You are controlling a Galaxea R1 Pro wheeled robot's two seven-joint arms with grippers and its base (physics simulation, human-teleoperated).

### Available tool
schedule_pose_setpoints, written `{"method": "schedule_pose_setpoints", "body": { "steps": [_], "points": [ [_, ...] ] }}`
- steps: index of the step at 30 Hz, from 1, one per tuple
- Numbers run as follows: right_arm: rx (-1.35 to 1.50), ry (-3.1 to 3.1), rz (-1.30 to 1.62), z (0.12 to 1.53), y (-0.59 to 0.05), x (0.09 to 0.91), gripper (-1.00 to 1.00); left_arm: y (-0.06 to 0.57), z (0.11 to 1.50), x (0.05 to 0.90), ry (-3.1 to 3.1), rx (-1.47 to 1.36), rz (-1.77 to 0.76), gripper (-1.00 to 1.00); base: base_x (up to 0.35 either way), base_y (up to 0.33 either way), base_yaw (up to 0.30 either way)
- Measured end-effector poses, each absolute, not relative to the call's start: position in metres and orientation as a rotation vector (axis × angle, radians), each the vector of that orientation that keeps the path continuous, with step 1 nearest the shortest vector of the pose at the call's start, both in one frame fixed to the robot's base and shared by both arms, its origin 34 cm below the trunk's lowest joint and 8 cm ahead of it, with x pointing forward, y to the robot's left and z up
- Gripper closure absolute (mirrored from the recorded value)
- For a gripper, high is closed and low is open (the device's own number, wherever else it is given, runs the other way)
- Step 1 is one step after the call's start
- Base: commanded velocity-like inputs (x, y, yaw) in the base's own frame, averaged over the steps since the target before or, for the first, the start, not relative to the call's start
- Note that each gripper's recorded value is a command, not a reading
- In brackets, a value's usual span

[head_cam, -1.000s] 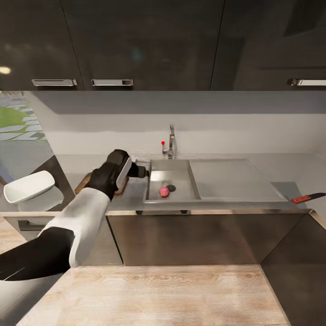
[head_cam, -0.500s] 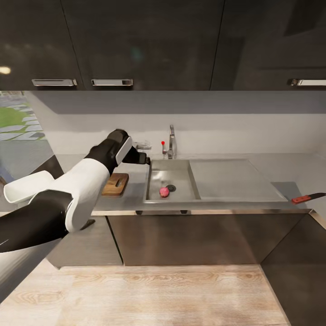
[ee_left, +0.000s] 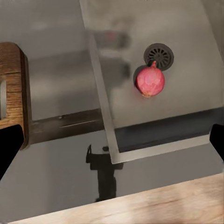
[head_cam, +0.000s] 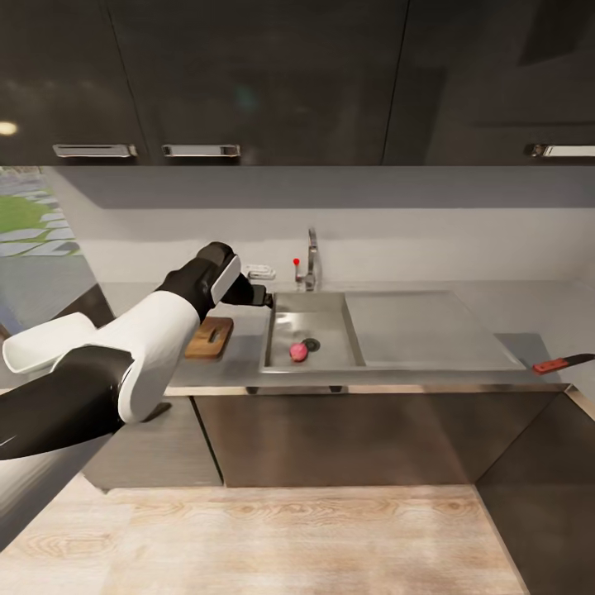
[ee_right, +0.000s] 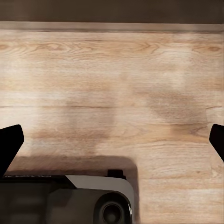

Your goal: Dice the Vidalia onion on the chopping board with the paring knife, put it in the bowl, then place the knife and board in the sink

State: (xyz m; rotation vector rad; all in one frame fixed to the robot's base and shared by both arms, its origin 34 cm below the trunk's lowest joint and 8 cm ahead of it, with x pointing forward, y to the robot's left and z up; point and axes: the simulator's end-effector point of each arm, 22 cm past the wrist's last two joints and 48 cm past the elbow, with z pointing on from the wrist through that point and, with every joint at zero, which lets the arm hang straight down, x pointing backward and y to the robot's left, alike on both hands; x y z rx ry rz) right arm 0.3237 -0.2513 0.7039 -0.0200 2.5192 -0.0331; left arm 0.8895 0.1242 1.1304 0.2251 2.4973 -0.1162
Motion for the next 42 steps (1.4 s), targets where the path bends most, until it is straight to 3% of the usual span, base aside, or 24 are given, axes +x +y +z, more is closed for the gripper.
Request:
{"method": "schedule_pose_setpoints", "body": {
  "steps": [15, 26, 42],
  "points": [
    [-0.020, 2.518, -0.033, 0.704, -0.251, 0.324, -1.00, 0.123, 1.131, 0.896, 2.458, 0.220, -0.120, -1.00, 0.204, -0.201, 0.000],
    [-0.020, 2.518, -0.032, 0.704, -0.251, 0.324, -1.00, 0.125, 1.118, 0.891, 2.489, 0.219, -0.113, -1.00, 0.037, -0.286, 0.000],
    [-0.020, 2.533, -0.032, 0.701, -0.251, 0.320, -1.00, 0.134, 1.036, 0.861, 2.620, 0.207, -0.109, -1.00, 0.001, -0.025, 0.000]
  ]
}}
